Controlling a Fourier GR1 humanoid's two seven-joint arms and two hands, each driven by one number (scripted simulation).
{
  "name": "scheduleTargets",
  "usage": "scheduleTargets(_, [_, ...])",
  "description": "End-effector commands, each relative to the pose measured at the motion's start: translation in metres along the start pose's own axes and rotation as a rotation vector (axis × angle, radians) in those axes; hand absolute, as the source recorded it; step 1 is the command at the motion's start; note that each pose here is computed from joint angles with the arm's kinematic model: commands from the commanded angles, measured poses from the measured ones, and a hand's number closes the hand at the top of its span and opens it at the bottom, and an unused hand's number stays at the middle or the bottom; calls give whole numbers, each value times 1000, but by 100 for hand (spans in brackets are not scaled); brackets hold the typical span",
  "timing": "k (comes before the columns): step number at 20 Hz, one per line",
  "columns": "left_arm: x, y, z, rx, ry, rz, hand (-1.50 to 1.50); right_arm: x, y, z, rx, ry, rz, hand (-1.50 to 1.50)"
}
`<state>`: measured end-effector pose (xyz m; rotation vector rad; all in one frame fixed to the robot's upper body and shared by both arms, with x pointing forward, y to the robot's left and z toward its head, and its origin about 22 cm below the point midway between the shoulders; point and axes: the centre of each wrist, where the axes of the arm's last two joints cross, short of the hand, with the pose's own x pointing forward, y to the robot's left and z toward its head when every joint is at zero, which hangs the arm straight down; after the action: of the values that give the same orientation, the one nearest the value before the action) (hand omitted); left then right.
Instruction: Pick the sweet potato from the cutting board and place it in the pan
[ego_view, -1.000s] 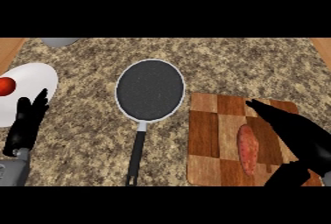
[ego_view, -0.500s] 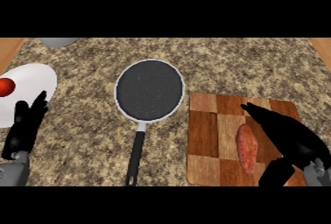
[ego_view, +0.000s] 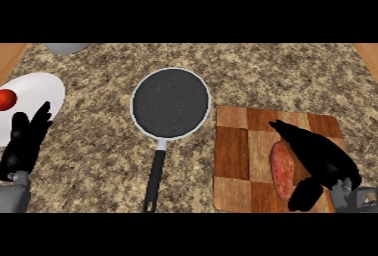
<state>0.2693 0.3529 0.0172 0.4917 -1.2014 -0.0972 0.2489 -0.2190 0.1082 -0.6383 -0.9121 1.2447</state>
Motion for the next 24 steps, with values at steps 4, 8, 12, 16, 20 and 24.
scheduleTargets(4, [12, -10, -5, 0, -10, -2, 0, 1, 23, -24, 24, -5, 7, -150])
scheduleTargets(8, [-2, -11, -1, -2, 13, -11, 0, 6, 25, -17, 25, 23, -1, -150])
scheduleTargets(12, [0, 6, 8, 4, 7, -4, 0, -12, 16, -21, 48, 47, 14, -150])
scheduleTargets(16, [-23, 2, 5, 16, 5, -3, 0, -5, 30, -18, 53, 36, 65, 150])
scheduleTargets(20, [-22, -5, -7, 20, 8, -3, 0, -9, 36, -18, -55, -15, 162, 150])
scheduleTargets(24, [3, -5, 13, -4, 1, -6, 0, -15, 11, -29, -103, -4, 128, 150])
